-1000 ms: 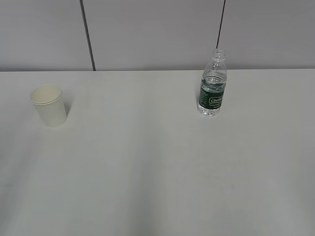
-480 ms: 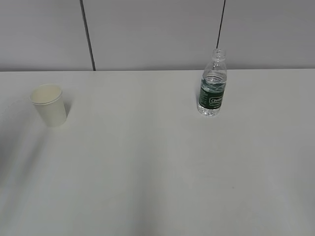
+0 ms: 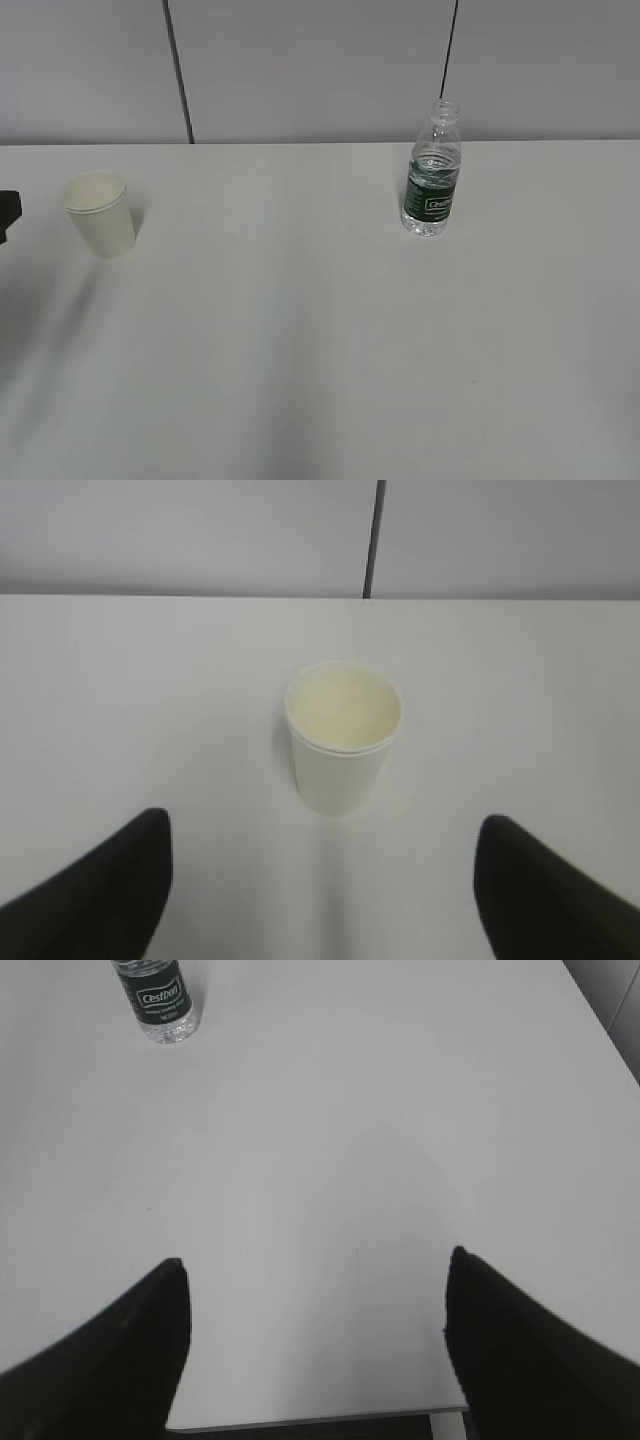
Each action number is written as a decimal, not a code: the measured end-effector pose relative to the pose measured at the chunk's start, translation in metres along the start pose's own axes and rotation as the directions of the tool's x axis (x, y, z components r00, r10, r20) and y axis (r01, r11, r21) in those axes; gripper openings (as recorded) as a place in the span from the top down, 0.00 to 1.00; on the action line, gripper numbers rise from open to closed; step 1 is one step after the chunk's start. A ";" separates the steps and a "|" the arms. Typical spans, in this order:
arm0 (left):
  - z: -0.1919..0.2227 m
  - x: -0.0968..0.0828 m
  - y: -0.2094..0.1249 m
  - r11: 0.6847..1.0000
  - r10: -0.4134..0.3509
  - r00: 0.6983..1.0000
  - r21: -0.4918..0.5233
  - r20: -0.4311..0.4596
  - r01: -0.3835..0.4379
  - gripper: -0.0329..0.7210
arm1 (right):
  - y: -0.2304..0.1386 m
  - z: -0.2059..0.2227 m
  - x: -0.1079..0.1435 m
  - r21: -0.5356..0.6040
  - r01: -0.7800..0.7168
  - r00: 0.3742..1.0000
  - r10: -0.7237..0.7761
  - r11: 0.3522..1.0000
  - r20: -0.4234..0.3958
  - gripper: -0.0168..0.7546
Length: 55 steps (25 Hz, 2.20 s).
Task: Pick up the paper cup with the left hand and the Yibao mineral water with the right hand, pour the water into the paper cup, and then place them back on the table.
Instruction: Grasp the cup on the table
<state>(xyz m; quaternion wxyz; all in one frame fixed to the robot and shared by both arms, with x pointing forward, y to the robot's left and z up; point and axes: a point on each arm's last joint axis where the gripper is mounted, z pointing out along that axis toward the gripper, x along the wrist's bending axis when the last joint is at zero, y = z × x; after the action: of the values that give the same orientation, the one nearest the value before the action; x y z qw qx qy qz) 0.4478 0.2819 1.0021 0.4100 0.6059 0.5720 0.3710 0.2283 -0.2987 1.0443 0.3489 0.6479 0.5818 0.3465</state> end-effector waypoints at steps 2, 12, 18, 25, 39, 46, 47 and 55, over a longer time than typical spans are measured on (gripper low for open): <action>0.011 0.000 -0.007 1.000 0.002 1.000 0.014 -0.006 -0.002 0.22 | 0.000 0.000 0.000 0.000 0.000 1.000 0.000 1.000 0.000 0.22; 0.059 -0.004 -0.040 0.998 0.051 0.998 0.035 0.042 -0.053 0.22 | 0.000 0.000 0.000 0.000 -0.002 1.000 0.002 1.000 0.000 0.22; 0.080 -0.007 -0.058 0.998 0.061 0.996 0.006 0.071 -0.062 0.22 | 0.000 0.000 0.000 0.000 -0.002 1.000 0.002 1.000 0.000 0.22; 0.097 -0.006 -0.077 0.999 0.041 0.997 -0.027 0.065 -0.040 0.16 | 0.000 0.000 0.000 0.000 -0.002 1.000 0.002 1.000 0.000 0.22; 0.144 -0.006 -0.089 0.996 0.008 0.999 -0.087 0.052 -0.003 0.15 | 0.000 0.000 0.000 0.000 -0.002 1.000 0.002 1.000 0.000 0.22; 0.171 -0.006 -0.089 0.994 0.008 0.999 -0.110 0.052 -0.002 0.15 | 0.000 0.000 0.000 0.000 -0.002 1.000 0.002 1.000 0.000 0.22; 0.174 -0.006 -0.088 0.993 0.007 0.999 -0.114 0.051 -0.001 0.15 | 0.000 0.000 0.000 0.000 -0.002 1.000 0.002 1.000 0.000 0.22; 0.198 -0.009 -0.088 0.990 0.019 0.997 -0.140 0.071 -0.009 0.15 | 0.000 0.000 0.000 0.000 -0.002 1.000 0.002 1.000 0.000 0.22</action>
<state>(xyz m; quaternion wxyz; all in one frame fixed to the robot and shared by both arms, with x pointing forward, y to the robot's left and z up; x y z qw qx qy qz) 0.5949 0.2595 0.8446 0.4691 0.5927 0.5251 0.3911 0.2283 -0.2987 1.0443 0.3486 0.6483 0.5813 0.3468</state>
